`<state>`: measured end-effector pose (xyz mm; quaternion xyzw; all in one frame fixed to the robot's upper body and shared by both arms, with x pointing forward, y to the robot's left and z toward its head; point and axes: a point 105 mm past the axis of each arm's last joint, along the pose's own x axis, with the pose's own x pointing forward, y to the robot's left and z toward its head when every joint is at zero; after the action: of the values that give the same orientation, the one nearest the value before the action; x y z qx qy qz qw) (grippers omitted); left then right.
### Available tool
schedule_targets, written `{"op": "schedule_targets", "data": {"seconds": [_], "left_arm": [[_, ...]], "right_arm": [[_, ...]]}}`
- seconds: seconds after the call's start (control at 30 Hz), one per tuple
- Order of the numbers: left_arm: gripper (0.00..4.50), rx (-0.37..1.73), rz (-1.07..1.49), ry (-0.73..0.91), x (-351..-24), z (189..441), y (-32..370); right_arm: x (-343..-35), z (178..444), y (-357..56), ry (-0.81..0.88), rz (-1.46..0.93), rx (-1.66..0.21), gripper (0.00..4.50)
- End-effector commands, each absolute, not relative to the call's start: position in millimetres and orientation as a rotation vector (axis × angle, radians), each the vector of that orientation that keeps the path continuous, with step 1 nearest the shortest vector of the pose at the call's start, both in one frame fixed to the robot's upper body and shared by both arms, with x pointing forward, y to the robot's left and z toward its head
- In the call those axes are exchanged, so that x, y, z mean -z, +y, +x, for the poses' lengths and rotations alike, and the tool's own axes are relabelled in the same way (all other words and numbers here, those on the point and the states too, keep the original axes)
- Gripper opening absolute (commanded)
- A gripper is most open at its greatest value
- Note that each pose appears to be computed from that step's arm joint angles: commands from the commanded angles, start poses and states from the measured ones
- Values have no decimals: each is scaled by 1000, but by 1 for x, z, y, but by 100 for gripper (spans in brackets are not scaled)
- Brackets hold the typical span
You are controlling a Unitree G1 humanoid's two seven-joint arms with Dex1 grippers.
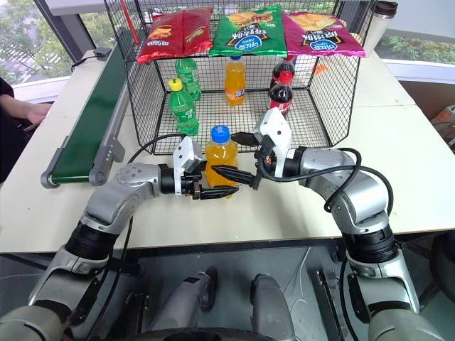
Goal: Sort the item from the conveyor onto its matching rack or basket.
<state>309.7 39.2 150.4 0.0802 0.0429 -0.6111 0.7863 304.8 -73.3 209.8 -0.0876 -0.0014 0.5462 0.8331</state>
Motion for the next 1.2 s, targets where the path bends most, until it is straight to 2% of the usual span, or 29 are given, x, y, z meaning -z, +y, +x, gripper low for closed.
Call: {"op": "schedule_targets", "data": {"seconds": [0.03,0.13,0.2,0.23,0.47,0.5,0.53,0.57,0.83,1.1,1.2], "left_arm": [[294,1359,202,3,-168,304,32],[294,1360,202,2,-169,304,32],[294,1358,203,3,-169,305,31],[294,1356,204,4,-169,305,31],[294,1303,208,18,-168,313,32],[398,1280,201,7,-169,316,32],[431,1258,203,-7,-170,319,33],[443,1245,204,-16,-171,321,33],[443,1178,224,-27,-168,327,37],[443,1055,242,8,-165,328,73],[443,952,254,22,-165,329,98]], "right_arm": [[-227,302,-69,-71,-199,-1163,450],[-229,302,-68,-78,-189,-1166,358],[-230,302,-68,-83,-183,-1170,263],[-230,301,-67,-85,-182,-1173,234],[-233,303,-66,-89,-186,-1161,232],[-233,303,-66,-89,-189,-1155,232],[-233,304,-67,-88,-191,-1148,232],[-233,305,-67,-88,-192,-1143,232],[-234,313,-71,-102,-198,-1090,232],[-243,340,-80,-150,-197,-922,232],[-248,366,-82,-180,-204,-791,232]]}}
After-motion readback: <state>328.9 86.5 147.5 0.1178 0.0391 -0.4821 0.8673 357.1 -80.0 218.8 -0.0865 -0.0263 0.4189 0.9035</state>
